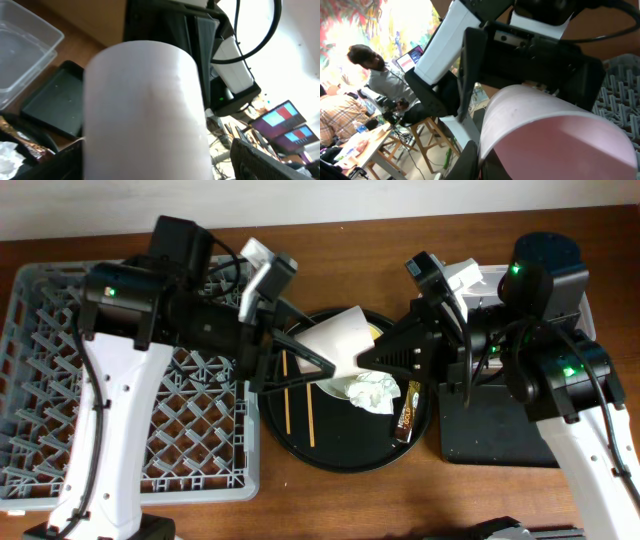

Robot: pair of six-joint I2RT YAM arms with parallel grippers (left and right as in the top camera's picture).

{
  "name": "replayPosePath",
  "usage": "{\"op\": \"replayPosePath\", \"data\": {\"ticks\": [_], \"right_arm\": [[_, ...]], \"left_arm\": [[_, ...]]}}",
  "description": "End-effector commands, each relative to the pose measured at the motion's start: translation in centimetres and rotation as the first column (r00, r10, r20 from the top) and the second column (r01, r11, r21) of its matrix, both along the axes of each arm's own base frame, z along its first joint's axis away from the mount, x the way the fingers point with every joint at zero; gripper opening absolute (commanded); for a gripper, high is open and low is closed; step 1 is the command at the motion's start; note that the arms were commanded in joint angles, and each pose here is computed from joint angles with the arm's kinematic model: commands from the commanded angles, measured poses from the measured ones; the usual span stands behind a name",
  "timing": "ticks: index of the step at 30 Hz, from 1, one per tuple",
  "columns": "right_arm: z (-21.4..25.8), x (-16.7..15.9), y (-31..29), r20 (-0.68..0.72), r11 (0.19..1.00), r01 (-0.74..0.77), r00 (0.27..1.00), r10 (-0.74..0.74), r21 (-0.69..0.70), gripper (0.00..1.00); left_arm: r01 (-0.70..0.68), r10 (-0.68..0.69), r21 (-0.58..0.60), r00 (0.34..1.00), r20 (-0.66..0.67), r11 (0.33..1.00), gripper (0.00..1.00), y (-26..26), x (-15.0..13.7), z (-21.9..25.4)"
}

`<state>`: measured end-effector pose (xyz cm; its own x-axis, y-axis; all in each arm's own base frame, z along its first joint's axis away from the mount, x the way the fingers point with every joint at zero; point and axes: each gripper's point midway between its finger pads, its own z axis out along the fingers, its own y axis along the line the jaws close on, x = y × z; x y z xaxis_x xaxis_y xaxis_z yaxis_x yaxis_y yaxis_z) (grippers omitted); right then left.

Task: Sort waste into correct bins and load items into the dishwasher rack
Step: 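Hand the pink cup from the right gripper to the left gripper, then place the pink cup in the rack with the left gripper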

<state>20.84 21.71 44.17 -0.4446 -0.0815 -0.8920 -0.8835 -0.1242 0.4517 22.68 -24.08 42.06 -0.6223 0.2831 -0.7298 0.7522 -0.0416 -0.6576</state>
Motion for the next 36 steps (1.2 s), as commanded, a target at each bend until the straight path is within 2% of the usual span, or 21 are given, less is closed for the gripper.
{"op": "replayPosePath", "data": {"ticks": [1, 5, 7, 8, 9, 10, 11, 12, 13, 14, 16, 17, 18, 20, 21, 22, 23, 24, 26, 33, 36], "right_arm": [[0.6, -0.5, -0.1, 0.04, 1.0, -0.003, 0.999, 0.002, 0.008, 0.04], [0.4, 0.1, 0.0, 0.041, 1.0, 0.03, 0.999, -0.03, -0.002, 0.04], [0.4, 0.1, 0.0, 0.041, 1.0, 0.031, 0.999, -0.031, -0.002, 0.04], [0.4, 0.1, 0.0, 0.042, 0.999, 0.033, 0.999, -0.033, -0.003, 0.18], [0.4, 0.1, 0.0, 0.042, 0.999, 0.033, 0.999, -0.033, -0.003, 0.37], [0.4, 0.1, 0.0, 0.044, 0.999, 0.033, 0.998, -0.033, -0.002, 0.39], [0.4, 0.3, -0.2, 0.046, 0.999, 0.041, 0.998, -0.041, -0.002, 0.47], [0.4, 0.7, -0.6, 0.045, 0.998, 0.06, 0.997, -0.06, -0.002, 0.54], [0.4, 1.3, -1.2, 0.044, 0.996, 0.091, 0.995, -0.091, -0.002, 0.66], [0.4, 2.4, -2.5, 0.037, 0.989, 0.145, 0.989, -0.144, -0.004, 0.99], [-0.1, 3.3, -3.8, -0.01, 0.98, 0.2, 0.98, -0.2, -0.016, 0.99], [-0.7, 3.9, -4.2, -0.056, 0.971, 0.237, 0.969, -0.239, -0.036, 0.99], [-2.2, 4.9, -4.6, -0.125, 0.947, 0.307, 0.94, -0.317, -0.094, 0.99], [-7.5, 7.1, -6.2, -0.204, 0.814, 0.476, 0.806, -0.556, -0.333, 0.99], [-10.5, 7.7, -7.5, -0.198, 0.705, 0.526, 0.717, -0.668, -0.475, 0.99], [-12.4, 7.7, -8.5, -0.178, 0.626, 0.538, 0.661, -0.729, -0.564, 0.99], [-15.3, 7.3, -9.7, -0.132, 0.512, 0.525, 0.599, -0.789, -0.68, 0.99], [-16.8, 6.8, -10.1, -0.11, 0.463, 0.502, 0.582, -0.806, -0.73, 0.99], [-19.5, 5.5, -10.3, -0.083, 0.394, 0.441, 0.575, -0.814, -0.806, 0.99], [-21.2, 4.9, -10.0, -0.087, 0.382, 0.402, 0.586, -0.806, -0.832, 0.99], [-21.2, 4.9, -10.0, -0.087, 0.382, 0.402, 0.586, -0.806, -0.832, 0.99]], "left_arm": [[0.03, -0.029, -0.022, 0.999, 0.018, 0.999, 0.81, -0.4, -0.8, 0.5], [0.029, -0.029, -0.019, 0.999, 0.014, 0.999, 0.7, -0.4, -0.9, 0.4], [0.025, -0.025, -0.008, 1.0, 0.017, 1.0, 0.6, -0.4, -0.8, 0.2], [0.017, -0.017, 0.009, 1.0, 0.022, 1.0, 0.55, -0.3, -0.6, -0.1], [0.011, -0.012, 0.027, 1.0, 0.028, 1.0, 0.52, -0.2, -0.5, -0.4], [0.004, -0.005, 0.05, 0.999, 0.033, 0.999, 0.46, -0.2, -0.4, -0.8], [-0.014, 0.012, 0.079, 0.999, 0.032, 0.997, 0.44, 0.1, 0.0, -1.3], [-0.052, 0.05, 0.129, 0.999, 0.016, 0.99, 0.44, 0.7, 0.6, -2.0], [-0.1, 0.102, 0.186, 0.995, -0.001, 0.977, 0.44, 1.5, 1.5, -2.9], [-0.193, 0.208, 0.298, 0.978, -0.019, 0.935, 0.44, 3.3, 3.2, -4.5], [-0.337, 0.395, 0.485, 0.918, -0.02, 0.807, 0.45, 7.1, 5.7, -7.4], [-0.413, 0.51, 0.598, 0.86, 0.008, 0.687, 0.45, 9.9, 7.0, -9.1], [-0.475, 0.624, 0.704, 0.78, 0.057, 0.529, 0.45, 13.0, 8.0, -10.7], [-0.524, 0.765, 0.823, 0.616, 0.186, 0.222, 0.45, 18.3, 8.8, -12.6], [-0.522, 0.783, 0.838, 0.582, 0.217, 0.156, 0.45, 19.4, 8.8, -12.9], [-0.519, 0.79, 0.846, 0.567, 0.232, 0.123, 0.45, 19.9, 8.8, -13.1], [-0.509, 0.794, 0.853, 0.565, 0.225, 0.12, 0.45, 19.9, 8.7, -13.5], [-0.493, 0.803, 0.865, 0.551, 0.228, 0.093, 0.45, 20.3, 8.5, -14.0], [-0.452, 0.824, 0.892, 0.502, 0.263, -0.009, 0.45, 21.8, 8.4, -15.9], [-0.365, 0.823, 0.931, 0.528, 0.208, -0.001, 0.45, 21.5, 9.1, -24.5], [-0.352, 0.823, 0.936, 0.531, 0.2, 0.0, 0.45, 21.4, 9.0, -26.3]]}}
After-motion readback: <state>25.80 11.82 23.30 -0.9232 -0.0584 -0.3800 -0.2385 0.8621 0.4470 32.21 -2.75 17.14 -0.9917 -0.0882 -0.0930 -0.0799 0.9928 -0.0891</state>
